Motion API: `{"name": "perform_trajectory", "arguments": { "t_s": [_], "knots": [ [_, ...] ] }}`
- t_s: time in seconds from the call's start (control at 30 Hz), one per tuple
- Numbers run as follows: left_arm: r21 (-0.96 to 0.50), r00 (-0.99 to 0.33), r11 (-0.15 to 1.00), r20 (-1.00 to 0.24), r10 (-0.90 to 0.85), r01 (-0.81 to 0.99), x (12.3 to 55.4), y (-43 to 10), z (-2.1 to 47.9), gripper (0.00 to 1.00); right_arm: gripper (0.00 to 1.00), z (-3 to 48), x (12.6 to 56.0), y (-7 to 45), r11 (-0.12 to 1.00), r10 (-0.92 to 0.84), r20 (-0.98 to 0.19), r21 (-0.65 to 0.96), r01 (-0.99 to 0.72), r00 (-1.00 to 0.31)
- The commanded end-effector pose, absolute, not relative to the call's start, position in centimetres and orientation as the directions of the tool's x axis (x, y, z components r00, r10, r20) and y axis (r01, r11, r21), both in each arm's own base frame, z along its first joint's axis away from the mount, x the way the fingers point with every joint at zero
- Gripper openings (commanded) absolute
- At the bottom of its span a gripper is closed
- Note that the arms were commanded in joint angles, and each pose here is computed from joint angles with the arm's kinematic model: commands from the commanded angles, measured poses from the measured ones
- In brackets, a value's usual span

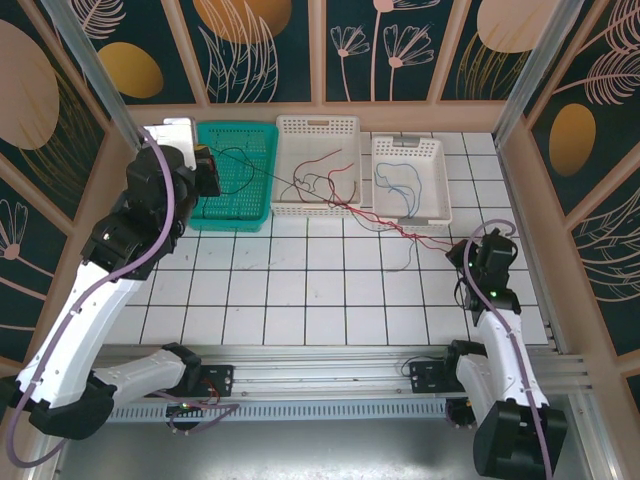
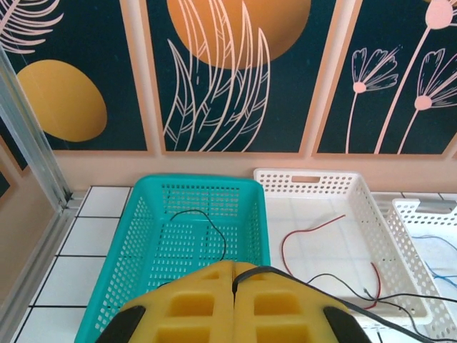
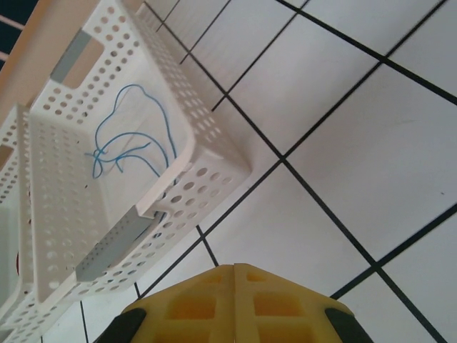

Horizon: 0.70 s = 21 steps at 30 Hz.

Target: Untangle the cables

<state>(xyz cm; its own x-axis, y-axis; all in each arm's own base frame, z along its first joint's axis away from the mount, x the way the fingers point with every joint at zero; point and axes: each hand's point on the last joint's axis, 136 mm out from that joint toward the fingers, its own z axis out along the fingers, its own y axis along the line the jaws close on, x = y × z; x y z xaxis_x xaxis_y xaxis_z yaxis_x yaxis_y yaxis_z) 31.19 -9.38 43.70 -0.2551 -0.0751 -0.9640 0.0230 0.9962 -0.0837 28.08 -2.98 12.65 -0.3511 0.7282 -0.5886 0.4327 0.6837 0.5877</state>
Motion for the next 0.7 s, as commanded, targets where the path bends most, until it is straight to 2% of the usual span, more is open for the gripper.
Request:
{"name": "perform_trajectory", "arguments": {
  "t_s": [0.0, 0.23, 0.43, 0.63, 0.67],
  "knots": [
    [-0.121, -0.110, 0.985, -0.985, -0.135, -0.120, 29.9, -5.4, 48.6, 0.00, 0.00, 9.5, 25.7, -5.6, 0.622, 0.766, -0.562, 0.527, 0.579, -0.311],
    [-0.119, -0.089, 0.977, -0.987, -0.137, -0.176, 28.5, -3.7, 49.3, 0.00, 0.00, 8.9, 24.8, -6.9, 0.582, 0.783, -0.564, 0.516, 0.628, -0.263],
    [-0.140, -0.101, 0.979, -0.983, -0.155, -0.146, 27.8, -3.9, 48.8, 0.00, 0.00, 8.5, 24.7, -7.0, 0.576, 0.787, -0.557, 0.512, 0.637, -0.264],
    [-0.251, -0.232, 0.962, -0.947, -0.221, 0.108, 28.8, -9.6, 44.9, 0.00, 0.00, 11.6, 27.5, -1.9, 0.707, 0.706, -0.579, 0.609, 0.360, -0.407],
    [-0.268, -0.251, 0.954, -0.941, -0.229, 0.134, 29.0, -10.3, 44.1, 0.00, 0.06, 12.0, 27.7, -1.3, 0.715, 0.697, -0.581, 0.612, 0.338, -0.420]
  ]
}}
